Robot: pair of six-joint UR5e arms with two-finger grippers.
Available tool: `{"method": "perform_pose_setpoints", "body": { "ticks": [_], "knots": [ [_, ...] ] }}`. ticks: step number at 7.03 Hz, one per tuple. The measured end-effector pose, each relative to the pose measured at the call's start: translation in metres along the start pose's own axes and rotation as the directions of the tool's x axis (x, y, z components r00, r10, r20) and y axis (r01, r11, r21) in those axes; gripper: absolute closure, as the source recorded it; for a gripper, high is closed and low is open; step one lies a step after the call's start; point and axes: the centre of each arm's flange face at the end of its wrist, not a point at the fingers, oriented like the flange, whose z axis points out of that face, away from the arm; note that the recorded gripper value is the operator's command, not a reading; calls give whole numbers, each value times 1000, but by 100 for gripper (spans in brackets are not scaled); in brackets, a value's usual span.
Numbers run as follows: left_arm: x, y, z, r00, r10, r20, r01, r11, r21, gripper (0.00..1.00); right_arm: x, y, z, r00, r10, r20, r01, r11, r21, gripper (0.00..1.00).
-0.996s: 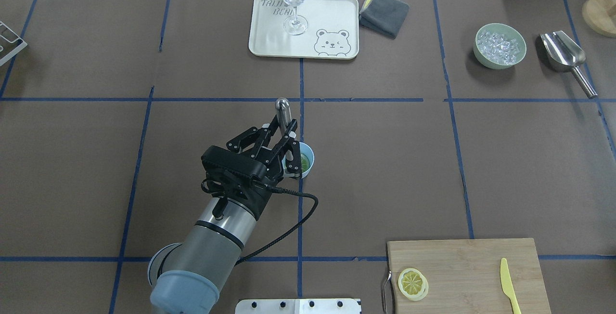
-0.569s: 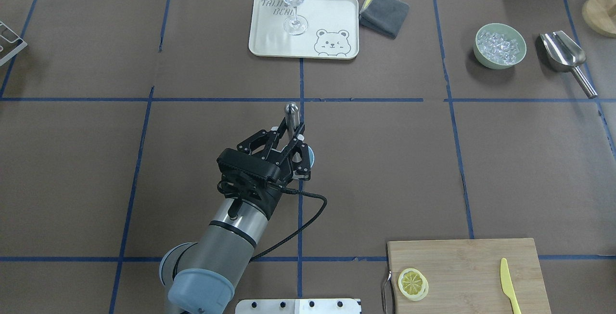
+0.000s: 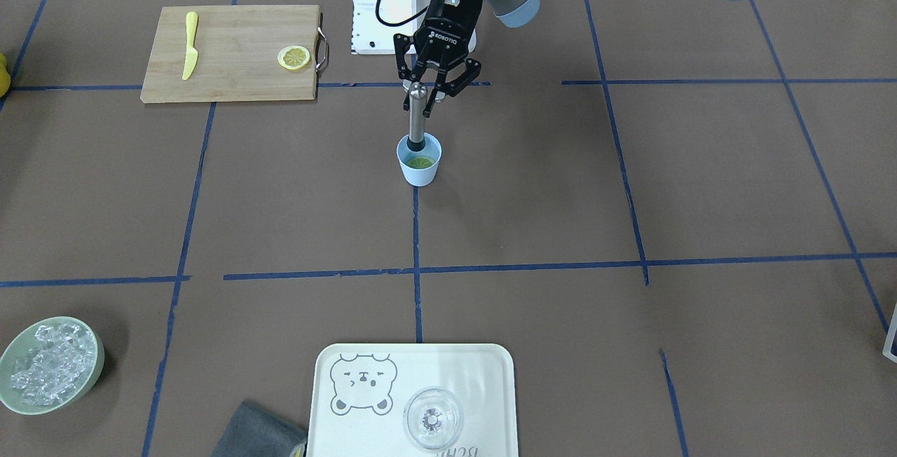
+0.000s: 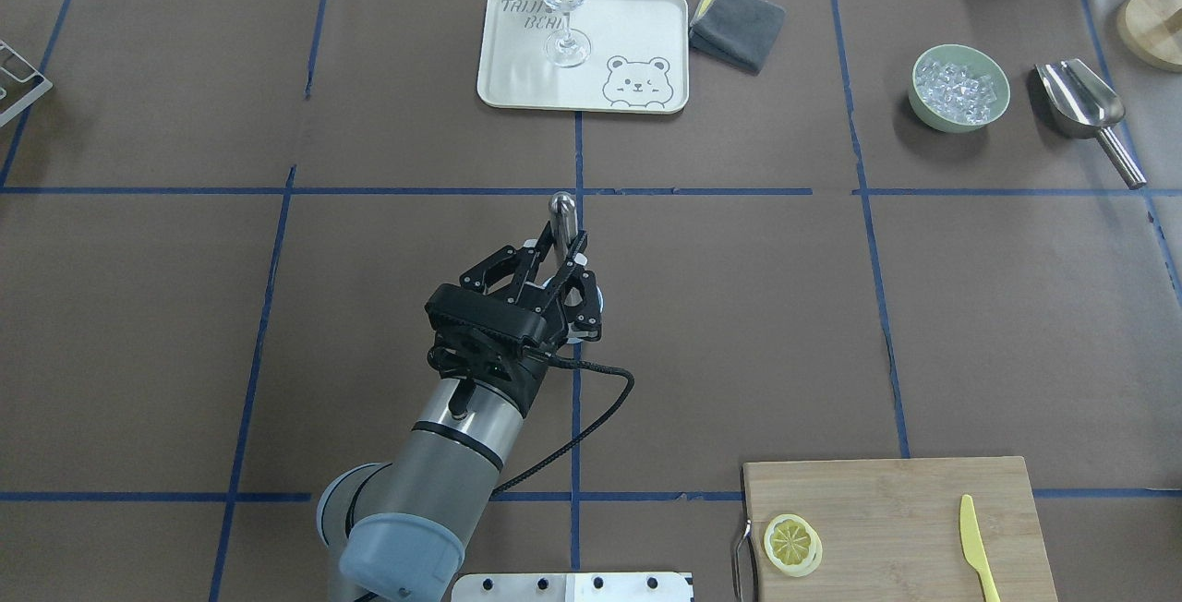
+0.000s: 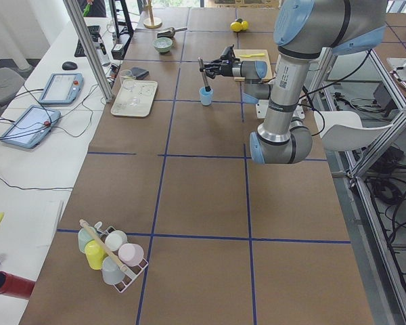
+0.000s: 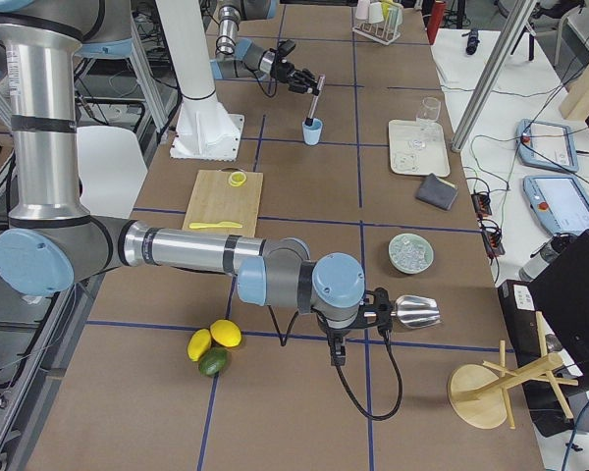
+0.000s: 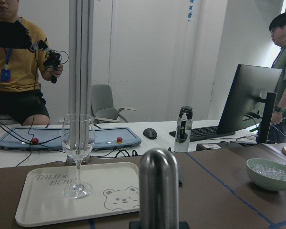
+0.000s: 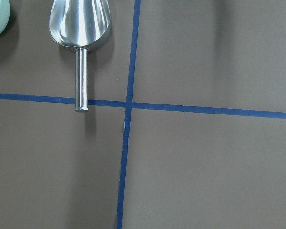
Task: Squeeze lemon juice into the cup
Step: 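Press the muddler down onto the lemon in the cup with the left gripper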
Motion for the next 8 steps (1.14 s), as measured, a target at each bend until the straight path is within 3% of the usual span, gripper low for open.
{"method": "perform_pose_setpoints", "body": {
  "ticks": [8],
  "knots": [
    [-2, 35, 14, 998, 46, 38, -46, 999, -13, 100, -2, -2, -2, 1000, -3, -1, 3, 1000, 3, 0]
  ]
}}
